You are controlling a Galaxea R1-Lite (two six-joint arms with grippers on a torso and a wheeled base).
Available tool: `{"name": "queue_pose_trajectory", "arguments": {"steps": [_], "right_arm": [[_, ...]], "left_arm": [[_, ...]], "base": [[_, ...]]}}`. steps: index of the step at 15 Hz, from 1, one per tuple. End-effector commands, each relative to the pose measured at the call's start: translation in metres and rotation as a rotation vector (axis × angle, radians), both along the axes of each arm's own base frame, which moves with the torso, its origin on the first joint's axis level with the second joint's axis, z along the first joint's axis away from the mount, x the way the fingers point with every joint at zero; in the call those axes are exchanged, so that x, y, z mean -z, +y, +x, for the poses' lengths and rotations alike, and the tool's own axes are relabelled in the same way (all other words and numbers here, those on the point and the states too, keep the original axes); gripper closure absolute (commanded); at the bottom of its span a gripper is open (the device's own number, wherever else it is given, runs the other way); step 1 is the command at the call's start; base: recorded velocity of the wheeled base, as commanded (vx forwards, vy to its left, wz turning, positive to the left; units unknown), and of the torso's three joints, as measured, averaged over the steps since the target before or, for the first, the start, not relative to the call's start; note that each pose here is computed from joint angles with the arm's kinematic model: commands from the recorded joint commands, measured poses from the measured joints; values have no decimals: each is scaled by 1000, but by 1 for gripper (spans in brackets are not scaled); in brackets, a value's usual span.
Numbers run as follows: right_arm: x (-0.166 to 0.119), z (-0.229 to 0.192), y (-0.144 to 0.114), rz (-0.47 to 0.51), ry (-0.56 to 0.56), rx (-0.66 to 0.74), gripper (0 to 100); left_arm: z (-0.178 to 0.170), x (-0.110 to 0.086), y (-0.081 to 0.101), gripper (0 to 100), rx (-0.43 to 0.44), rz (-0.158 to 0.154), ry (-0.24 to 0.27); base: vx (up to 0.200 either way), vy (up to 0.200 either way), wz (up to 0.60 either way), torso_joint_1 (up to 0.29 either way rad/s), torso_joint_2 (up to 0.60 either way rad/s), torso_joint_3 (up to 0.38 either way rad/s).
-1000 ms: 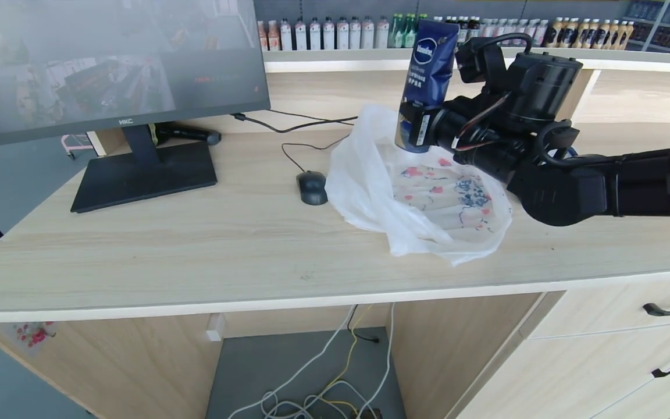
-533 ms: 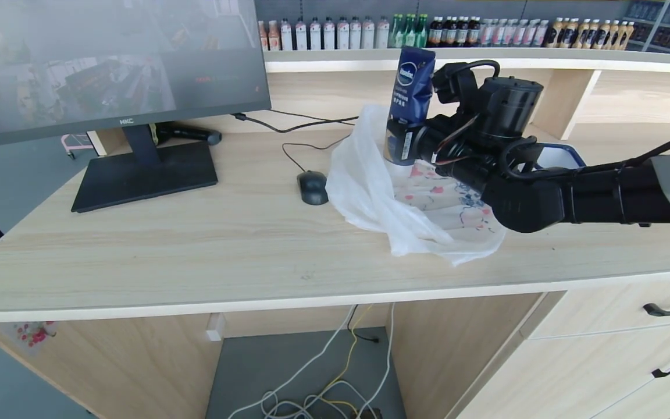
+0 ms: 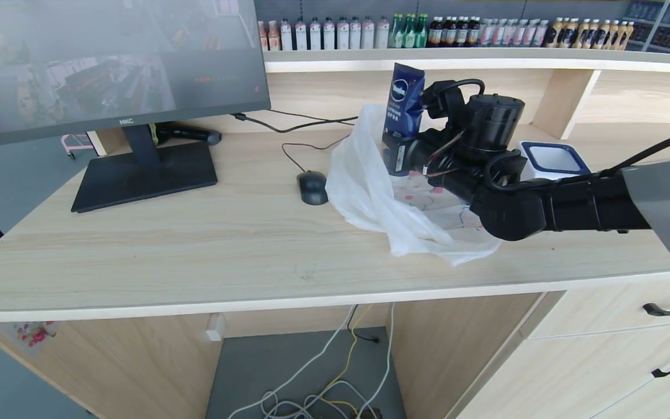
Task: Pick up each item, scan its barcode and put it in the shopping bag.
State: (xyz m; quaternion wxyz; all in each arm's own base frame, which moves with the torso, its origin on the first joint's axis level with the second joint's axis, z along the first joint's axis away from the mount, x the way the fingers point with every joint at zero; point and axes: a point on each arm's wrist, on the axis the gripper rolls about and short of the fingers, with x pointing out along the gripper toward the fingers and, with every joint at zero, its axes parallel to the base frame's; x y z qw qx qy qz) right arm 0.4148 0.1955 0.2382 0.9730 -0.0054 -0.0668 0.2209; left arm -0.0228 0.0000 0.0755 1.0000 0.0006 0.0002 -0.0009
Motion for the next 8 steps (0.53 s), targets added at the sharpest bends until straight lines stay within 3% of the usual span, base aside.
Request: {"name": "queue_pose_trajectory", "arguments": {"steps": [1, 8], "right_arm": [[4, 1, 1, -6, 11, 0, 100], [13, 0, 2, -18, 40, -7, 100]], "left_arm": [[0, 0, 0, 100, 0, 0, 0], [0, 0, 0, 100, 0, 0, 0]], "base": [[0, 0, 0, 0, 0, 0], [0, 0, 0, 0, 0, 0]]}}
